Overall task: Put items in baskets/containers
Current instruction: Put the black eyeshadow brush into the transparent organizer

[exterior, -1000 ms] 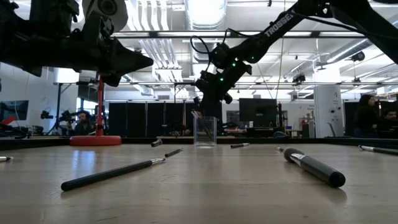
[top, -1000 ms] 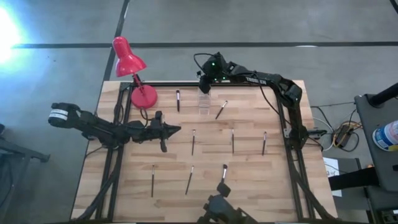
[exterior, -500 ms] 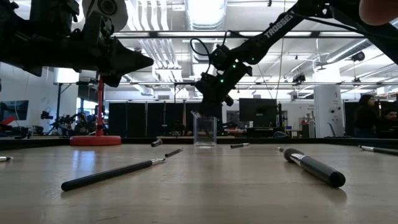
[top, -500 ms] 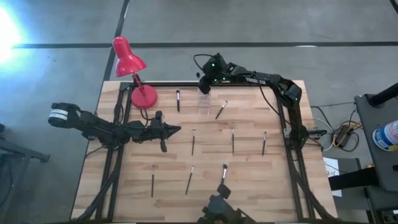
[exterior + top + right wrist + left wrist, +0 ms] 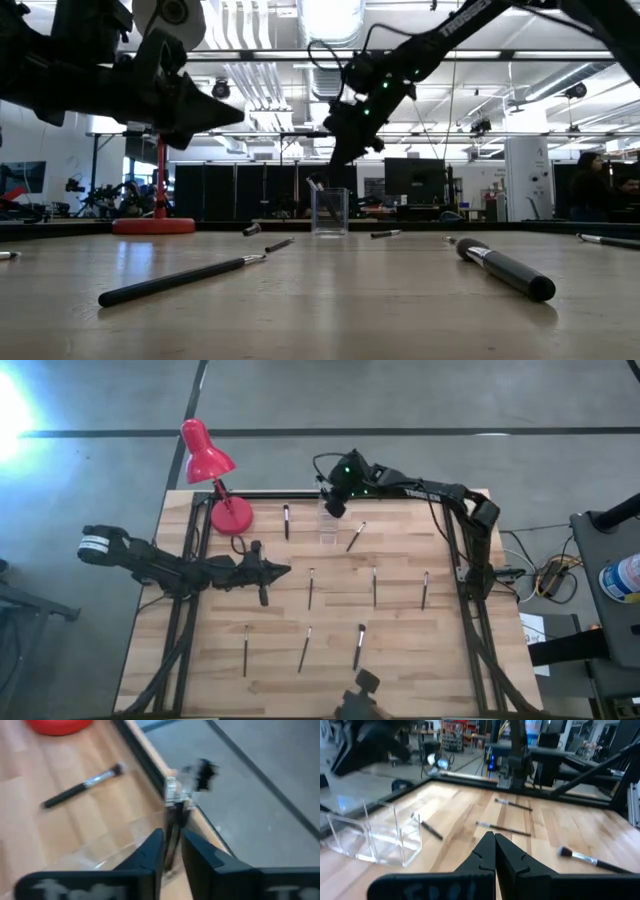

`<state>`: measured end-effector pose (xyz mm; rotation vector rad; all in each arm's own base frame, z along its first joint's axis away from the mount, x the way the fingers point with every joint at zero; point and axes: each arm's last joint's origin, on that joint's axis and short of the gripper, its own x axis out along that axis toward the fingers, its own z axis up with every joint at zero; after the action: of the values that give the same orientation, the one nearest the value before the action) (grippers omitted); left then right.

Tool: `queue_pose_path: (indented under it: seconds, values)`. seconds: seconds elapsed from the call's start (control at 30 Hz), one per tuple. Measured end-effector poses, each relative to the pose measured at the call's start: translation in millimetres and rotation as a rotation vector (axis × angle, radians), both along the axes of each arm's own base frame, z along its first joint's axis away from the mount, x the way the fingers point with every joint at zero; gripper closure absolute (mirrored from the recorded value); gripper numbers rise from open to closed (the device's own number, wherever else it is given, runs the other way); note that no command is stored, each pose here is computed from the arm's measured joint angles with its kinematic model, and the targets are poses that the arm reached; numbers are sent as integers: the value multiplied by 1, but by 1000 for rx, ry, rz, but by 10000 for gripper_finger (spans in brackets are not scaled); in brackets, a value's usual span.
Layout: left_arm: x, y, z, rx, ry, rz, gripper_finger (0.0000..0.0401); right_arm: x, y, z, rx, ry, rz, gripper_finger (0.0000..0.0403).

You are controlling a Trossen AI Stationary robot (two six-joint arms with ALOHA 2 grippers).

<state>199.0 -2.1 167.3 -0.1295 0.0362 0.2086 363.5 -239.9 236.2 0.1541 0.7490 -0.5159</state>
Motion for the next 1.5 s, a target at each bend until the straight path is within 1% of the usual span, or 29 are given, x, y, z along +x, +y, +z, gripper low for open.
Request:
queue_pose_path:
  seconds: [0.1,0.13,0.27,0.37,0.47,0.53,0.63,0.7,0.8,0.87,0.97,1.03,1.13,1.23,1.33,1.5]
  values:
    - [0,0,-2,-12,19,2,401,-11,22,6,-45,-49,23,384]
    - [0,0,-2,-13,23,2,401,-17,30,8,-65,-80,30,389]
    - [0,-2,-2,-21,24,-6,401,-43,63,2,-113,-194,40,392]
    - [0,-6,-7,-36,76,-28,401,-64,90,-8,-148,-270,38,392]
    - [3,-16,-9,-83,185,-61,401,-86,114,-17,-189,-337,37,392]
    - [5,-25,-9,-123,305,-68,401,-99,128,-24,-209,-363,36,392]
    - [4,-42,-6,-163,494,-15,401,-115,146,-30,-232,-404,44,392]
    - [2,-57,0,-203,589,18,401,-125,154,-33,-239,-424,45,392]
    - [-6,-80,12,-291,707,64,401,-138,163,-35,-242,-444,55,392]
    - [-11,-94,23,-358,765,115,401,-143,166,-34,-241,-465,59,392]
    - [-20,-110,37,-452,823,224,401,-149,168,-34,-239,-478,57,392]
    - [-24,-118,41,-514,849,308,401,-152,169,-35,-236,-482,51,392]
    - [-25,-126,35,-640,912,389,395,-154,170,-36,-232,-484,53,392]
    - [-23,-133,18,-757,1003,435,373,-155,170,-37,-231,-481,52,392]
    - [-21,-136,3,-772,1056,492,342,-155,170,-38,-229,-477,53,392]
    - [-19,-137,-2,-779,1047,534,311,-155,170,-39,-228,-474,53,392]
